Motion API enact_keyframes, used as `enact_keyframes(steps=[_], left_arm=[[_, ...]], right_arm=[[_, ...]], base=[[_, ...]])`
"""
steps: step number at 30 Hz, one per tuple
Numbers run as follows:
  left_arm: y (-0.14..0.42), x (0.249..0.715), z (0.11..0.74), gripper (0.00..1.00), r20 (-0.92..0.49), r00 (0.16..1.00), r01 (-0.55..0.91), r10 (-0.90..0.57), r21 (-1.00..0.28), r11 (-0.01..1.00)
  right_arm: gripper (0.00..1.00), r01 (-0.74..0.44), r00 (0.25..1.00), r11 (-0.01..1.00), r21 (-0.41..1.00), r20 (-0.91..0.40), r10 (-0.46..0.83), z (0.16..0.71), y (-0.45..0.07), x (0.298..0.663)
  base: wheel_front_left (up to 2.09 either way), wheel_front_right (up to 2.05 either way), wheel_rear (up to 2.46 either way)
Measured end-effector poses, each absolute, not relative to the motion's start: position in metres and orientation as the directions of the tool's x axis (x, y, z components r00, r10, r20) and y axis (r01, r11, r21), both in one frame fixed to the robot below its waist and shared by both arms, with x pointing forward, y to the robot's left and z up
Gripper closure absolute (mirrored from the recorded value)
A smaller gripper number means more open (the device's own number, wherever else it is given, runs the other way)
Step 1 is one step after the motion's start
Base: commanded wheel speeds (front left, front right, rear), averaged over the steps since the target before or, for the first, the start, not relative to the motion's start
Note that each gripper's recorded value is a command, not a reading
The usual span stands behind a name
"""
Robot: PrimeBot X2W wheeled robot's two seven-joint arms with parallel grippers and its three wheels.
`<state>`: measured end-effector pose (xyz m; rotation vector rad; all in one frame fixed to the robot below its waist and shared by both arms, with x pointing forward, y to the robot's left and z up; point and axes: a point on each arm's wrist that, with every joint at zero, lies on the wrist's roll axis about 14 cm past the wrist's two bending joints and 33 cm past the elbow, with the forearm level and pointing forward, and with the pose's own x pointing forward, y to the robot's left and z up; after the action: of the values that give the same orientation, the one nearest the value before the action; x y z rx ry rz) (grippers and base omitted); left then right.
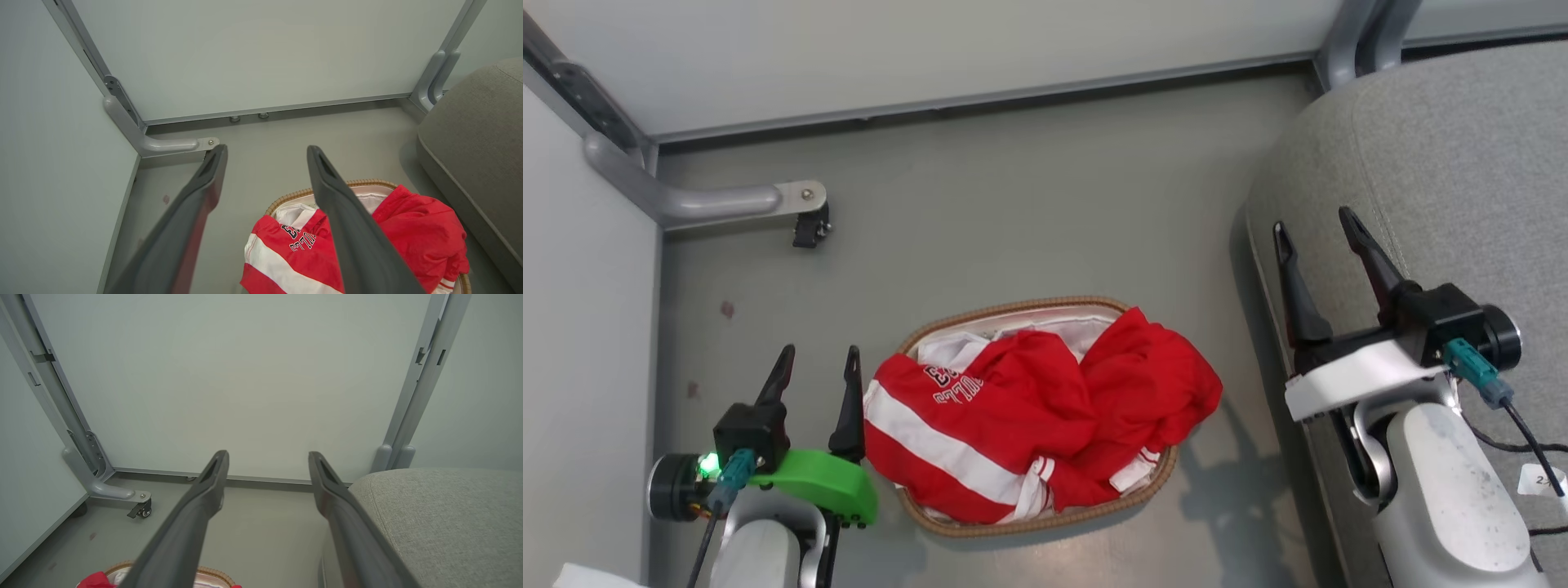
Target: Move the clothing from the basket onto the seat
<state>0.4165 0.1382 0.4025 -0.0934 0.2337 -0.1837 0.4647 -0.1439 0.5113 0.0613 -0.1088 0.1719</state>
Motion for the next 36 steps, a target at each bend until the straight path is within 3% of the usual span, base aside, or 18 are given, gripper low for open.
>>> enact_keyframes(steps=[14,26,36], left_arm=[[0.071,0.457,0.336,0.0,-0.325,0.857,0.359,-0.401,-0.183,0.915],[0.011,0.424,0.254,0.0,-0.477,0.638,0.535,-0.604,-0.289,0.794],[0.001,0.392,0.199,0.0,-0.594,0.467,0.616,-0.655,-0.313,0.723]], right_arm=[[0.0,-0.171,0.977,0.984,0.054,0.142,0.162,0.497,-0.151,0.512],[0.0,-0.113,0.993,0.991,0.068,0.053,0.11,0.448,-0.174,0.525],[0.0,-0.114,0.993,0.991,0.068,0.037,0.111,0.431,-0.178,0.535]], base=[[0.0,0.0,0.0],[0.0,0.0,0.0],[0.0,0.0,0.0]])
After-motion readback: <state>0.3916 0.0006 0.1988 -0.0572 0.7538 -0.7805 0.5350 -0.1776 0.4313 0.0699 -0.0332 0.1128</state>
